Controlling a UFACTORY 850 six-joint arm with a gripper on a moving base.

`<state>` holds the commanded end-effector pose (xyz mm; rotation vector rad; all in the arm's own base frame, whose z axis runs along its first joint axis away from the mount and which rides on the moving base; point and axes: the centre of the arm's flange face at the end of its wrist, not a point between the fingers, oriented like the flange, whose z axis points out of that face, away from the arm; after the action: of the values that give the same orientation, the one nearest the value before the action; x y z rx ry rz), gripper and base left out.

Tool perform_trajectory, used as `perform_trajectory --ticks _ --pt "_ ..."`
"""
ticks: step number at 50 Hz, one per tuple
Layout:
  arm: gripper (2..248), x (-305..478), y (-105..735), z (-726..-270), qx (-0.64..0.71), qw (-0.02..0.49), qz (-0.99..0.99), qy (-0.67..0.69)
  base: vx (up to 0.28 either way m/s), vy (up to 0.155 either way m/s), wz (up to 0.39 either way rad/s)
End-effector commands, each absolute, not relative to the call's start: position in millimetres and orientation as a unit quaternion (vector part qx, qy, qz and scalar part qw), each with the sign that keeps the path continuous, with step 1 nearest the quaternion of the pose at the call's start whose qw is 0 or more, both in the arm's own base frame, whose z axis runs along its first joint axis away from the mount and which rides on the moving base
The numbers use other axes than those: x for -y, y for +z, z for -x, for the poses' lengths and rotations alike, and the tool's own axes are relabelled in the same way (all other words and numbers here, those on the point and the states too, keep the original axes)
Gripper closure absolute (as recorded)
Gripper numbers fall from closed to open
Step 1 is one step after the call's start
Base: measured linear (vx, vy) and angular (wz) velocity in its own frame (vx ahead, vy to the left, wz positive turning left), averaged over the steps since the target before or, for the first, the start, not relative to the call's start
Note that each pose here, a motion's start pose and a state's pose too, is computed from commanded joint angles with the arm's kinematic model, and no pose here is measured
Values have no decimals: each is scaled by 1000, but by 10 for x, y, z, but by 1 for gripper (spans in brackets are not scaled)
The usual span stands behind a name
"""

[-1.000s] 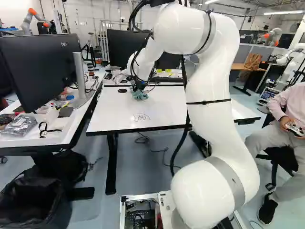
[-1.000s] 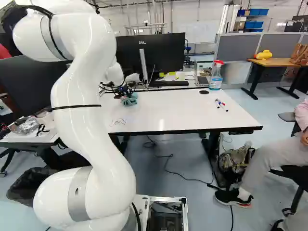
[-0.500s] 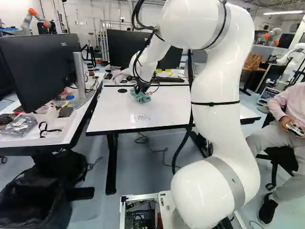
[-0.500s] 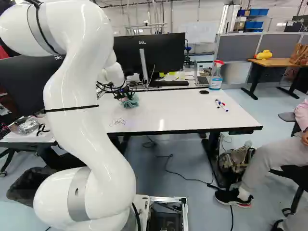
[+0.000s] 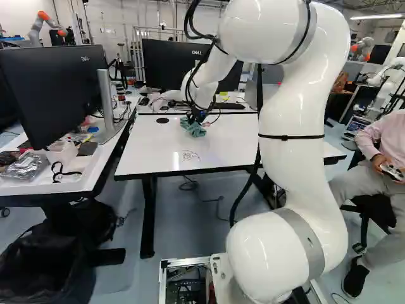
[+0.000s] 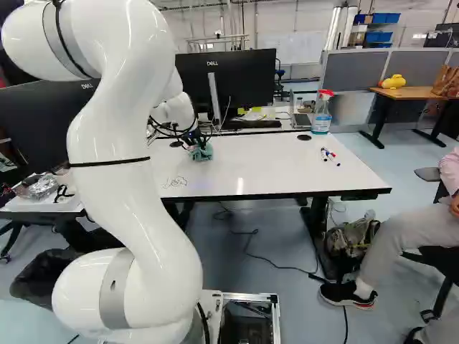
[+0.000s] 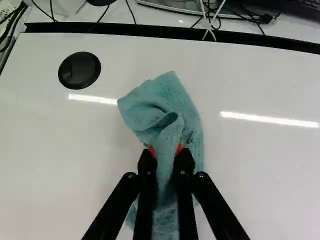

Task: Clean the table with the green towel

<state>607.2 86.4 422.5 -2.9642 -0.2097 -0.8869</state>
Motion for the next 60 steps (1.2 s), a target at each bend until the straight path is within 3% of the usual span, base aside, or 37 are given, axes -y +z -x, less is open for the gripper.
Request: perform_trajectory --ticks 28,60 --pt "203 -365 4223 -6142 28 9 957 -287 0 0 0" --pt "203 -355 4179 -6665 25 8 951 -307 0 0 0"
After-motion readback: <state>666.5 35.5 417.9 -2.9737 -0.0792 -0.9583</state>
